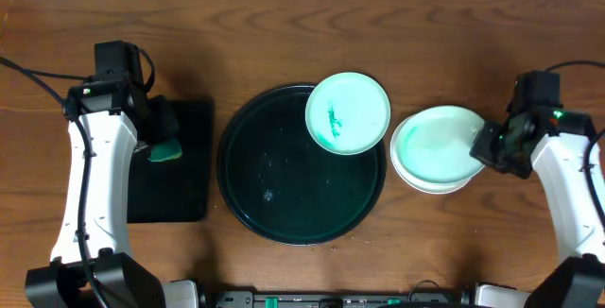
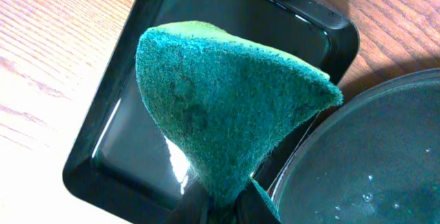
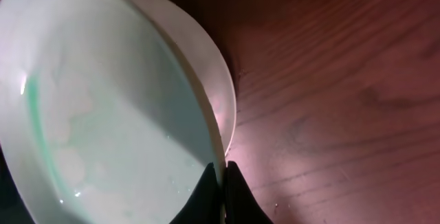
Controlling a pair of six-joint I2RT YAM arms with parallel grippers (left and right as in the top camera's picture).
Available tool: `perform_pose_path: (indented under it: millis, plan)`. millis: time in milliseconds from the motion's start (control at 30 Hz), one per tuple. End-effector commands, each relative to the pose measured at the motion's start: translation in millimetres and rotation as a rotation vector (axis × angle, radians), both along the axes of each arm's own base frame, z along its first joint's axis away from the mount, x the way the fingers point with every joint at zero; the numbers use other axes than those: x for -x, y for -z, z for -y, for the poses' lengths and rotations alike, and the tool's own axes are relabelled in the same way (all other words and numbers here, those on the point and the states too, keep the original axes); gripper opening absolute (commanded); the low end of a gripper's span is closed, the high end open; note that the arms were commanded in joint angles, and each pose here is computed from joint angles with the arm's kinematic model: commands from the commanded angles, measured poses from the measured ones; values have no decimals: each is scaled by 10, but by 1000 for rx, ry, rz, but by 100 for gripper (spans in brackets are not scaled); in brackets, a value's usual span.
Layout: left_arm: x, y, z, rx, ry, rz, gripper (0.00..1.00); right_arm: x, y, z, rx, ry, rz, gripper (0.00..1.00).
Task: Clean dirty plates on tray and stack at the side
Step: 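Carry the green plate right and set it on the white plate, then move the right gripper to the last green plate and grip its rim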
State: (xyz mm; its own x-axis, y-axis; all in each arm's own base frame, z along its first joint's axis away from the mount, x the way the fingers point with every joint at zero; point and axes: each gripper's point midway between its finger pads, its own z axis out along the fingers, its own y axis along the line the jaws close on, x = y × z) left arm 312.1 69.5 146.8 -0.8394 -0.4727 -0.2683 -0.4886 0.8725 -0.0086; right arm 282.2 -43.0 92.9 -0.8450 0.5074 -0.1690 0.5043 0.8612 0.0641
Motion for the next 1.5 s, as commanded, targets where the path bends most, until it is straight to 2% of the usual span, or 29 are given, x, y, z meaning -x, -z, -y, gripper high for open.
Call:
perform_pose_path:
  millis: [0,133,233,400,500,700,900,1033,1100,1200,1267,1300,1467]
  plan:
    - [11,32,-12,3,-10,-9,7,52,109,36,13,9,-8,9]
    - [12,32,-12,3,-10,-9,7,-7,117,-5,-3,-16,18,24]
    - [12,32,-12,3,-10,-9,7,-113,86,-140,-50,-82,62,29]
    - [12,32,-12,3,-10,-9,7,-399,-169,-457,-159,-242,184,37]
    - [11,32,-12,3,-10,-9,7,-654,-404,-675,-200,-391,244,45]
    - [2,30,-14,2,-10,-5,7,-1183,-499,-1143,-188,-665,203,50]
    - [-1,29,-15,2,-10,-4,7,-1587,-88,-1622,-211,-783,135,51]
    - [0,29,-15,2,-10,-5,7,-1657,294,-1853,-219,-831,92,48]
    - [0,29,-15,1,-10,-5,7,-1653,455,-1931,-223,-847,71,44]
    - [0,29,-15,2,-10,-5,7,-1643,544,-1967,-226,-853,57,28]
    - [0,29,-15,2,-10,-5,8,-1650,529,-1969,-226,-851,60,9]
    - [0,29,-15,2,-10,-5,7,-1654,496,-1970,-226,-845,64,4]
    - [0,29,-15,2,-10,-5,7,-1633,194,-2038,-221,-862,97,1]
